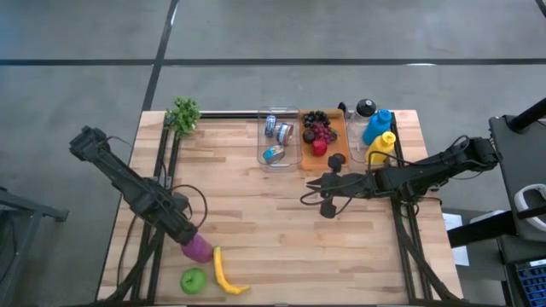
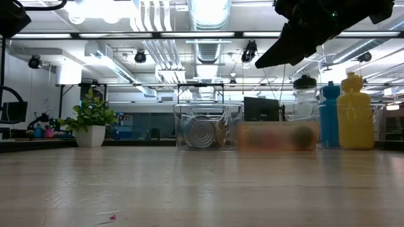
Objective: Pick & Place Food Item
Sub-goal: Put the violet tumbler into the right transparent bin
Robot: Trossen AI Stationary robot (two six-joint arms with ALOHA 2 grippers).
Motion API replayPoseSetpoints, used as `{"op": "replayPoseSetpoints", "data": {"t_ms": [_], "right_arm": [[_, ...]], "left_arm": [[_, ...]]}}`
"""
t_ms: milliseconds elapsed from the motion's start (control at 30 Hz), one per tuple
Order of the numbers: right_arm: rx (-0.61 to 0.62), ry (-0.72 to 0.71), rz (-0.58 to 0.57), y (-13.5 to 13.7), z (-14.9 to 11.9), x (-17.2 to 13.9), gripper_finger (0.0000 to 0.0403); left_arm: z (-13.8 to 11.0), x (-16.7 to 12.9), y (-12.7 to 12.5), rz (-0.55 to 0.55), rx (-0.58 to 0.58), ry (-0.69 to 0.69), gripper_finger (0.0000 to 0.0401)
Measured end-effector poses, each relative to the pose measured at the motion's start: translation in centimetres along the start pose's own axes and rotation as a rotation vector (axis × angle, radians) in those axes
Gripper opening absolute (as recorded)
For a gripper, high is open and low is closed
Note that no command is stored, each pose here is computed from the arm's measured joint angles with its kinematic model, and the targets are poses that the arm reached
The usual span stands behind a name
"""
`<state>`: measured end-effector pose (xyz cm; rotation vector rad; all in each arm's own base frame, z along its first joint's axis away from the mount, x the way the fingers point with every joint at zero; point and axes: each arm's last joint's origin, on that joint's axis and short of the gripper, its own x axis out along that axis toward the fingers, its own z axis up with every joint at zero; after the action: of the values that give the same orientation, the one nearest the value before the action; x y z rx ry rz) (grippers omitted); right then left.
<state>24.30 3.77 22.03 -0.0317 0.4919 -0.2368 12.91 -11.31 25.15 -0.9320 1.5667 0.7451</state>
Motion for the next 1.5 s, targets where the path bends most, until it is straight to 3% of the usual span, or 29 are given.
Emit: {"op": "replayPoseSetpoints", "data": {"t_ms": [233,533,1500], "right_arm": [[0.011,0.000,0.000,0.0,0.0,0.0,0.0034],[0.008,0.000,0.000,0.0,0.0,0.0,0.0034],[0.026,-0.001,0.000,0.0,0.0,0.0,0.0034]], "left_arm": [[0.4,-0.7,1.5,0.042,-0.086,-0.078,0.0129],[0.7,0.2,2.1,0.090,-0.101,-0.109,0.0129],[0.0,-2.2,0.7,-0.058,-0.024,-0.070,0.0129]]}}
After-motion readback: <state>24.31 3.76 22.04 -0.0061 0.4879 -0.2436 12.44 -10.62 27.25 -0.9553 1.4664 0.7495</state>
